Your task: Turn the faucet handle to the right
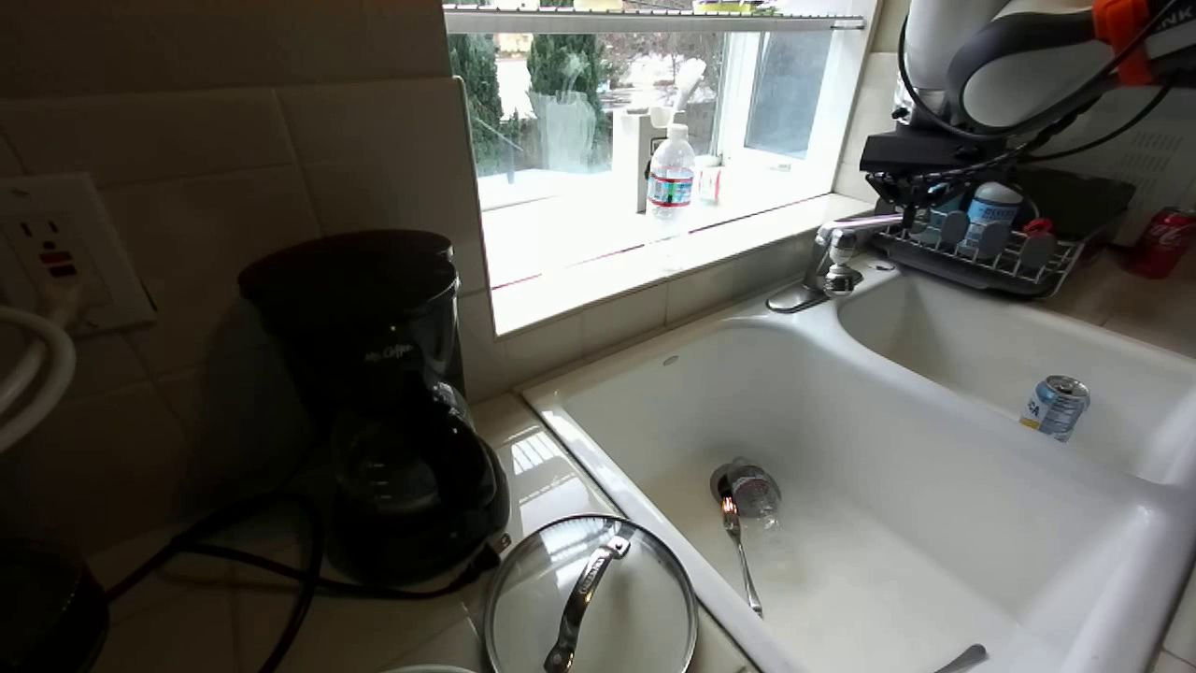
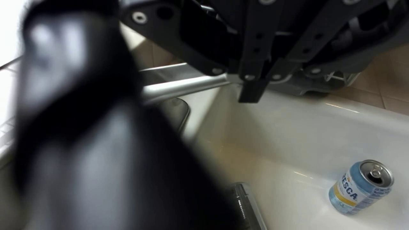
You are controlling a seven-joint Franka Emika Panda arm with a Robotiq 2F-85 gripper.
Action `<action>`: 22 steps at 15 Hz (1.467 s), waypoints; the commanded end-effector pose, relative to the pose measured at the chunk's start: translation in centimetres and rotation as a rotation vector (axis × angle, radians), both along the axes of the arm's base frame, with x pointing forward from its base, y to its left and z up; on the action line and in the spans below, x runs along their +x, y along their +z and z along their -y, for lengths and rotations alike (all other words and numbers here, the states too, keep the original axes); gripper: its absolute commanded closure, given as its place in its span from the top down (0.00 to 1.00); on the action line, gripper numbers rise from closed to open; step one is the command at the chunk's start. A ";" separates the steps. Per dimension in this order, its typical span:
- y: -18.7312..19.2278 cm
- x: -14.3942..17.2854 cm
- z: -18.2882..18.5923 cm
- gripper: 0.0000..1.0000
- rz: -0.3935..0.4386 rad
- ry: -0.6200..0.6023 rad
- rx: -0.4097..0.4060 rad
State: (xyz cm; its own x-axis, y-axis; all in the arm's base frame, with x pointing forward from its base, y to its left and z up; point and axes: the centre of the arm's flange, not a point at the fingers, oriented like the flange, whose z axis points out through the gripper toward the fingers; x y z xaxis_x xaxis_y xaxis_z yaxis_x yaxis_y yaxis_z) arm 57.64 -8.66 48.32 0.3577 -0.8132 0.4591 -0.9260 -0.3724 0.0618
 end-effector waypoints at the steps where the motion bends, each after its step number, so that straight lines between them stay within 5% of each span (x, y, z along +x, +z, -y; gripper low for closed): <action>1: -0.3 -0.3 3.1 0.00 0.006 -0.064 -0.030; 14: -0.1 -0.6 6.7 0.00 0.019 -0.074 -0.069; 22: 2.3 -3.0 5.3 0.00 -0.185 0.114 -0.029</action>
State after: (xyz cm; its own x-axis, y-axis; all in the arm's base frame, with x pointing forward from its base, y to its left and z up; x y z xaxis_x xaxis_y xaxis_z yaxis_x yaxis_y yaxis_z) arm 55.59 -14.77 48.84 0.4714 -0.7746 0.4217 -0.8815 -0.4288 0.1977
